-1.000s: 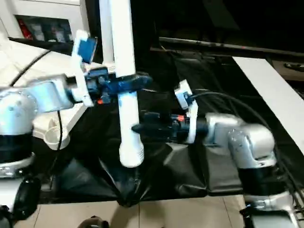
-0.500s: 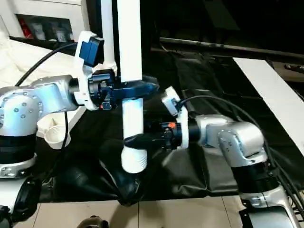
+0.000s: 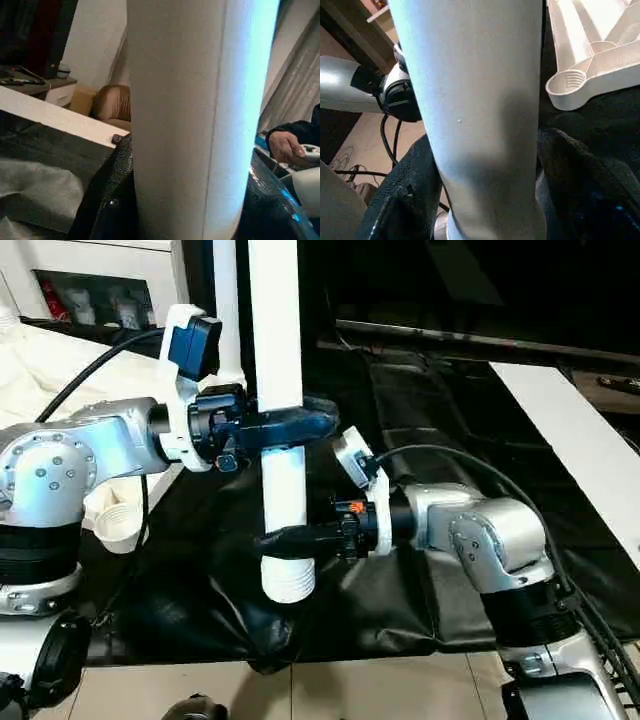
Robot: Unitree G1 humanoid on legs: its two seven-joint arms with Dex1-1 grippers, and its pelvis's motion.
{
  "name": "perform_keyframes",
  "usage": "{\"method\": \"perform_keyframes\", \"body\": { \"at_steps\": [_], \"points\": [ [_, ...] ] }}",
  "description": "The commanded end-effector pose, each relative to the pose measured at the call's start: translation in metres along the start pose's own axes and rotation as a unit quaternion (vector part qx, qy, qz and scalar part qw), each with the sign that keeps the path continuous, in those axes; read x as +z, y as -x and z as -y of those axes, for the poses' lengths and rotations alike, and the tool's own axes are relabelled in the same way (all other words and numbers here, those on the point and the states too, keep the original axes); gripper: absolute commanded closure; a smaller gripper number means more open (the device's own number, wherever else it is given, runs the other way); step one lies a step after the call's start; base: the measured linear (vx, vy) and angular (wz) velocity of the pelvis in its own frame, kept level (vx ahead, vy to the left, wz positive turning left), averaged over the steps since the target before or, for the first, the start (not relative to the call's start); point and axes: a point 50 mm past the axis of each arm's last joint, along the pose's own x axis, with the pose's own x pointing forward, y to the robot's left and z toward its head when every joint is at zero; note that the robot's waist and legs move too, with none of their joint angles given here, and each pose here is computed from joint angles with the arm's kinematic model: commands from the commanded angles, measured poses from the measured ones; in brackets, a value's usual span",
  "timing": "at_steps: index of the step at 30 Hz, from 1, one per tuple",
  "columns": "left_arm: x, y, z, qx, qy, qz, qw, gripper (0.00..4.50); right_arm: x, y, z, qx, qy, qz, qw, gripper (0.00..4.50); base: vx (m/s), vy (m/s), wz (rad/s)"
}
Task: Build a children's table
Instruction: Pick table leg
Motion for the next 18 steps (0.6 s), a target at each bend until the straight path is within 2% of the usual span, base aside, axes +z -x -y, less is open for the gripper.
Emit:
{"method": "perform_keyframes", "body": {
  "at_steps": [1,2,7,9,17,18],
  "points": [
    [0.0065,-0.0091,0.0054,-0.025,-0.016,0.003,1.000,2.68,0.0006,-0.0001,0.0008,-0.002,0.006,-0.005,1.000,1.55,0.000,0.000,0.00],
    [0.0066,-0.0094,0.0053,-0.025,-0.015,0.004,1.000,2.68,0.0006,-0.0003,0.0008,-0.001,0.005,-0.004,1.000,1.82,0.000,0.000,0.00],
    [0.0064,-0.0101,0.0047,-0.024,-0.015,0.005,1.000,2.68,0.0013,-0.0005,0.0011,0.002,0.005,-0.003,1.000,2.08,0.000,0.000,0.00],
    [0.0055,-0.0099,0.0053,-0.026,-0.015,0.004,1.000,2.68,0.0016,-0.0005,0.0012,0.003,0.005,-0.002,1.000,2.32,0.000,0.000,0.00],
    [0.0025,-0.0114,0.0055,-0.023,-0.027,-0.008,0.999,2.68,0.0022,-0.0013,0.0009,0.007,0.011,0.001,1.000,2.49,0.000,0.000,0.00],
    [0.0024,-0.0117,0.0054,-0.022,-0.026,-0.008,0.999,2.33,0.0022,-0.0014,0.0009,0.007,0.011,0.001,1.000,2.50,0.000,0.000,0.00]
  ]
}}
